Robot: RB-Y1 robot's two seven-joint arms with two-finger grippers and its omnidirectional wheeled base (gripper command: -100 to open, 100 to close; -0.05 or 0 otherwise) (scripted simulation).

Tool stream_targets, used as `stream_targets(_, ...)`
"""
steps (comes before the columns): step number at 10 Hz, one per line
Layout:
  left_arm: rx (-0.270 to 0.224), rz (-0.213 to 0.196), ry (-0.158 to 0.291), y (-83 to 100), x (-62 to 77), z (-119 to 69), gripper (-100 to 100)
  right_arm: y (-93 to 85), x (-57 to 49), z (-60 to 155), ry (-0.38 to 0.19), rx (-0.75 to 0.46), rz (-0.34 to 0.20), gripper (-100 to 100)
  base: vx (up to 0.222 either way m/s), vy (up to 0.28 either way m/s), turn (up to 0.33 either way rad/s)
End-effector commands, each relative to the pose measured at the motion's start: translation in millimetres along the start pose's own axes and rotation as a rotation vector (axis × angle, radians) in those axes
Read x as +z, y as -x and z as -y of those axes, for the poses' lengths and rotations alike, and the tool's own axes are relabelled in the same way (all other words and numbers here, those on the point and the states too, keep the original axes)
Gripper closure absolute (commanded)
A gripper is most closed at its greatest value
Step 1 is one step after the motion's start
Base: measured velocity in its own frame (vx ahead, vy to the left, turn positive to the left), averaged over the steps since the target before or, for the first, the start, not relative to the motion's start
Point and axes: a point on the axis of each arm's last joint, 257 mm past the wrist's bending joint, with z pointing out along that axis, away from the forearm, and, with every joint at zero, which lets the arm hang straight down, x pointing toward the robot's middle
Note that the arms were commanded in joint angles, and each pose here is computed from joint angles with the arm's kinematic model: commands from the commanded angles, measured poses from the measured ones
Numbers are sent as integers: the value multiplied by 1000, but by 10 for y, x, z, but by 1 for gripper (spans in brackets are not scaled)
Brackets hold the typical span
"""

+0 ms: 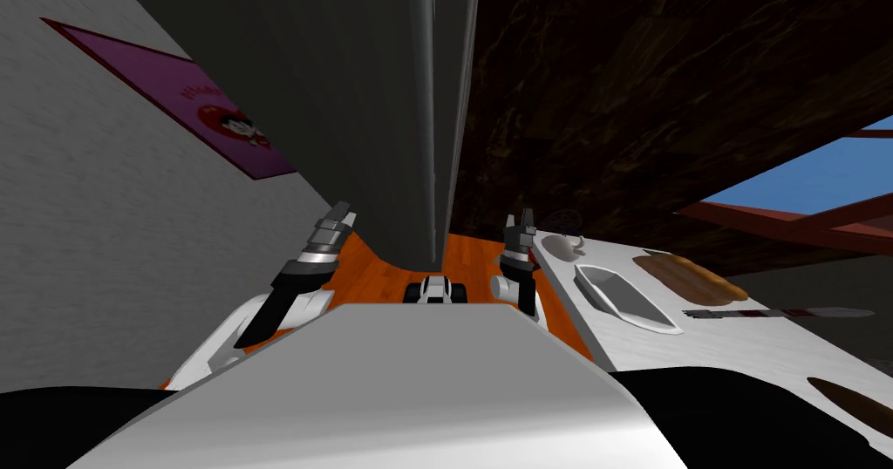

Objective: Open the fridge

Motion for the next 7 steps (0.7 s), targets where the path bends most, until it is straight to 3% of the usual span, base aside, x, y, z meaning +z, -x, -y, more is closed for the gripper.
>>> stream_targets(1,33,-27,35,82,-14,-35,-100,0,0,0,0,0,0,0,5,-89,-16)
stream_targets(7,115,-100,98,216,-14,-77,-100,0,0,0,0,0,0,0,14,-93,-20)
